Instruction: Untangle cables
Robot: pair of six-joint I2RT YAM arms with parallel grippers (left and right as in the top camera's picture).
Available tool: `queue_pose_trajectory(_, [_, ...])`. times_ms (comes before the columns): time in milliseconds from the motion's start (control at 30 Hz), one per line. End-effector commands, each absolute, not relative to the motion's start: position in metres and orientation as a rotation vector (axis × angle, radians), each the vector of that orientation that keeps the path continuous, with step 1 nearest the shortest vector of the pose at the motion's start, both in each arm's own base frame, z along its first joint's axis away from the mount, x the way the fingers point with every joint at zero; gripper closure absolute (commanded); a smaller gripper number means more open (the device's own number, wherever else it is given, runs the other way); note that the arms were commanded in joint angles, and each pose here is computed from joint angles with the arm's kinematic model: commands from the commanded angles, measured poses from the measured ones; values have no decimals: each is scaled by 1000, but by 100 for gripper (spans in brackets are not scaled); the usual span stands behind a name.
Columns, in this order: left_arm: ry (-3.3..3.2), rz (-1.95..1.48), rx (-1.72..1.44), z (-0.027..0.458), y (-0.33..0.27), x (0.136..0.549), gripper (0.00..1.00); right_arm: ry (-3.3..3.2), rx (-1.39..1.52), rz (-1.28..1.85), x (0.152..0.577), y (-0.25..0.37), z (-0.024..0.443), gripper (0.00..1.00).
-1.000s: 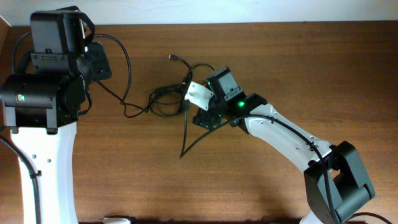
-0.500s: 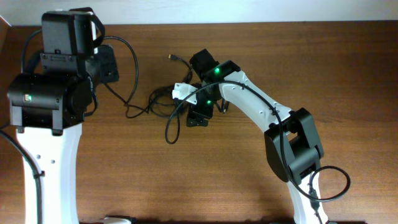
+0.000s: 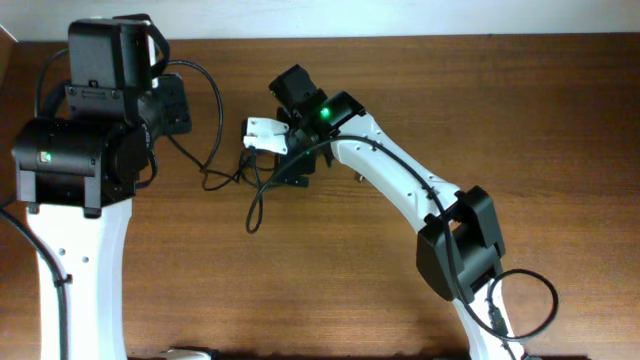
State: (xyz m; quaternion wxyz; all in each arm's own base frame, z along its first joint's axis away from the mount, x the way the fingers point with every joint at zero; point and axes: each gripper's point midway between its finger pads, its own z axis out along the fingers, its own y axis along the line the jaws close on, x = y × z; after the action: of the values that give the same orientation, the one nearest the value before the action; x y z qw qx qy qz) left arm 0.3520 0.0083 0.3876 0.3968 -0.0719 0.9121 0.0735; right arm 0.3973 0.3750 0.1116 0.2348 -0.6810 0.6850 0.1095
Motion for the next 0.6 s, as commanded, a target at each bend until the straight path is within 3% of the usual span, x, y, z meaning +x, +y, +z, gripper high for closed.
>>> queue_pose_trajectory(0, [2280, 181, -170, 398, 8, 348, 100, 1956, -1875, 313, 400, 374, 78, 1])
queue_pose_trajectory(267, [2280, 181, -170, 398, 8, 348, 100, 2070, -1894, 341, 396, 372, 24, 1])
queue_pose_trajectory(300, [2280, 181, -170, 398, 8, 348, 100, 2070, -1893, 341, 397, 372, 23, 8])
queue_pose_trajectory(333, [2280, 181, -170, 398, 8, 348, 100, 2067, -1891, 340, 397, 372, 23, 89])
queue_pose_trajectory(367, [2280, 181, -170, 398, 8, 348, 100, 2083, -1867, 338, 399, 373, 23, 96])
queue_pose_trajectory(500, [2280, 181, -170, 398, 8, 348, 100, 2137, -1802, 343, 403, 370, 27, 96])
queue_pose_trajectory(567, [2280, 181, -170, 398, 8, 348, 100, 2162, -1708, 347, 413, 364, 54, 96])
